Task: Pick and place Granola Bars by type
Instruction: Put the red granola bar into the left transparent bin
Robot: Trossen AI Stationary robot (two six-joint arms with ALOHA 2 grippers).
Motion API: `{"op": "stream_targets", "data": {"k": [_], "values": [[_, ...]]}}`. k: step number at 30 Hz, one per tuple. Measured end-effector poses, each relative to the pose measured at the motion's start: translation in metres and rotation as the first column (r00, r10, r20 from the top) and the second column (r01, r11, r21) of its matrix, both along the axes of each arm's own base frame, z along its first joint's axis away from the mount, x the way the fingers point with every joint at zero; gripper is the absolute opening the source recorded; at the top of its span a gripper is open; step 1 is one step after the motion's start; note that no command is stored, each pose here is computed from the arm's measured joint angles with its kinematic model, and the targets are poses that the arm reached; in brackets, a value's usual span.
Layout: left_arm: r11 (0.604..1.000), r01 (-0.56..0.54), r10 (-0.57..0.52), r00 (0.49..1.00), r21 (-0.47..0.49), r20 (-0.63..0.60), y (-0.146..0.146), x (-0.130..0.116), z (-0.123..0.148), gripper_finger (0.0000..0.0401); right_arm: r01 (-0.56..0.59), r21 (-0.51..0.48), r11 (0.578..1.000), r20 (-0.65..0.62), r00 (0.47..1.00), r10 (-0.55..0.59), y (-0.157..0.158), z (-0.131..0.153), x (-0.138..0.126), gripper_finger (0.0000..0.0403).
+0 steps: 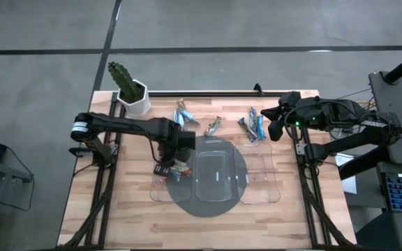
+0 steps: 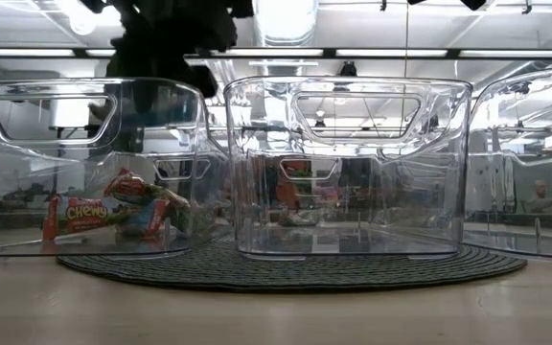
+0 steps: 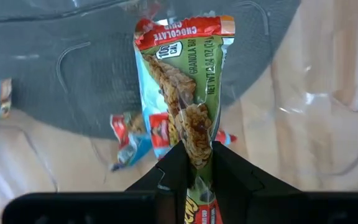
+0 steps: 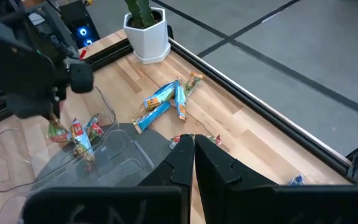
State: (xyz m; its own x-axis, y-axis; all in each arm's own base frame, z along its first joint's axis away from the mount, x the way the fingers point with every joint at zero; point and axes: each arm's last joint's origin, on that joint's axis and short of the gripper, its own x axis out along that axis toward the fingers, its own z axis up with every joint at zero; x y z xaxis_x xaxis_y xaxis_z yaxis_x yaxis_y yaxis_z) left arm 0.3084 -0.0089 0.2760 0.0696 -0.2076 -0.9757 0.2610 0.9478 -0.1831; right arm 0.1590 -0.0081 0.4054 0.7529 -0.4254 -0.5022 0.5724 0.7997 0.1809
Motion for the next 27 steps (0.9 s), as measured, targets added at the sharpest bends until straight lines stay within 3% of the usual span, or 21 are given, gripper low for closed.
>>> {"op": "stream_targets", "data": {"k": [7,14,27], "values": [[0.999,0.041,-0.041,0.999,0.004,0.034,0.000,0.002,-0.018,0.0048,0.006,0.008,1.000,0.003,1.000,-0.006,0.000,0.000,0.000,0.0008],[0.999,0.037,-0.037,0.998,-0.001,0.045,0.000,0.003,-0.019,0.0052,0.009,0.010,1.000,0.004,1.000,-0.009,0.000,0.000,0.000,0.0008],[1.000,-0.015,0.016,0.999,-0.013,0.040,0.000,0.004,-0.019,0.0127,0.009,0.010,1.000,0.004,1.000,-0.009,0.000,0.000,0.000,0.0008]]}}
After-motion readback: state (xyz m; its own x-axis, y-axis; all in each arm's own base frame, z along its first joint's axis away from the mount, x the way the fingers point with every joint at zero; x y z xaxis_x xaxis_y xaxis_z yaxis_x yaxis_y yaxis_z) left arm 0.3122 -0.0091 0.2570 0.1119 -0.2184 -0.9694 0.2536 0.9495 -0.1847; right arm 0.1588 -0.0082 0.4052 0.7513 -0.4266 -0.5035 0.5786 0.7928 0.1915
